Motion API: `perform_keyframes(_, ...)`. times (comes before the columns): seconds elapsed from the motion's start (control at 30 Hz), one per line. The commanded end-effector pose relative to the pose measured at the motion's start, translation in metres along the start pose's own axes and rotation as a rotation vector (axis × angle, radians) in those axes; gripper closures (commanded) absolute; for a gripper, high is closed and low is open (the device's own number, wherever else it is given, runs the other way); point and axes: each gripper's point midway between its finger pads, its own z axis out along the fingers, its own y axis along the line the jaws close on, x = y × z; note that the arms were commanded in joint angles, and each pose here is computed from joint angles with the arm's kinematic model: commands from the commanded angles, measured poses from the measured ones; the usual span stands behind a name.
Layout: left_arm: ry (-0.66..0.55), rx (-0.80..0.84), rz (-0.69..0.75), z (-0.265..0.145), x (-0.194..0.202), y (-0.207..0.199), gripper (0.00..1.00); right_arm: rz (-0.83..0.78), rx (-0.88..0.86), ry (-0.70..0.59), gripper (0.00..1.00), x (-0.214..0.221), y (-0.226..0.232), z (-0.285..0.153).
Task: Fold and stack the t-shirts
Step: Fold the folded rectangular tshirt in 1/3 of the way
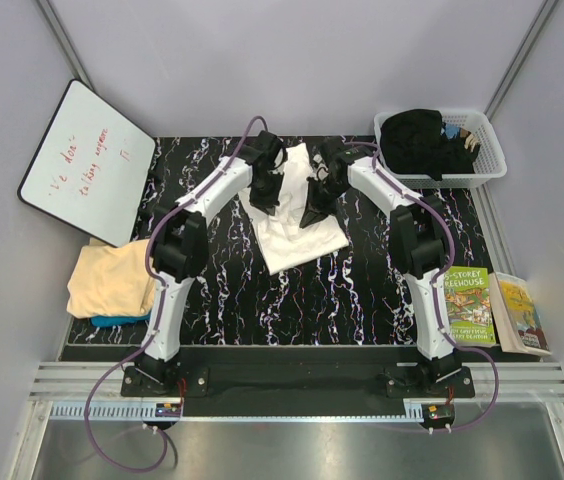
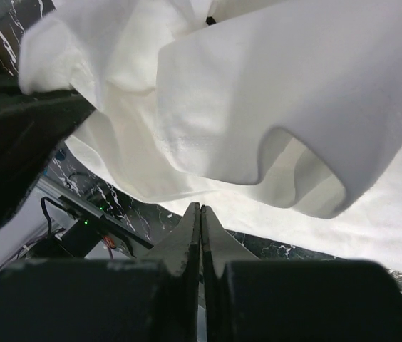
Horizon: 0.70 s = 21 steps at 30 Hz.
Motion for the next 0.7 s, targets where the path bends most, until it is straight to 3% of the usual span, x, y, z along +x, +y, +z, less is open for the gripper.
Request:
perform_keyframes(0.0,-0.068,-0.004,-0.039,-0.002,-0.025,0.012,1.00,-0.031,-0.006,-0.045,0.96,-0.009,0.013,-0.013)
perform_keyframes(0.1,-0.061,0.000,-0.055,0.000,-0.026,0.019,1.00,-0.037,0.033,-0.077,0.89,-0.013,0.012,-0.025)
perform_keyframes(0.2,-0.053,0.009,-0.054,0.003,-0.025,0.019,1.00,-0.034,0.079,-0.109,0.66,-0.014,0.007,-0.036)
perform_keyframes(0.27,-0.049,0.011,-0.051,0.003,-0.023,0.019,1.00,-0.027,0.096,-0.113,0.60,-0.013,0.005,-0.038)
perform_keyframes(0.67,-0.040,0.021,-0.052,0.009,-0.022,0.021,1.00,0.017,0.144,-0.060,0.60,-0.006,-0.007,-0.029)
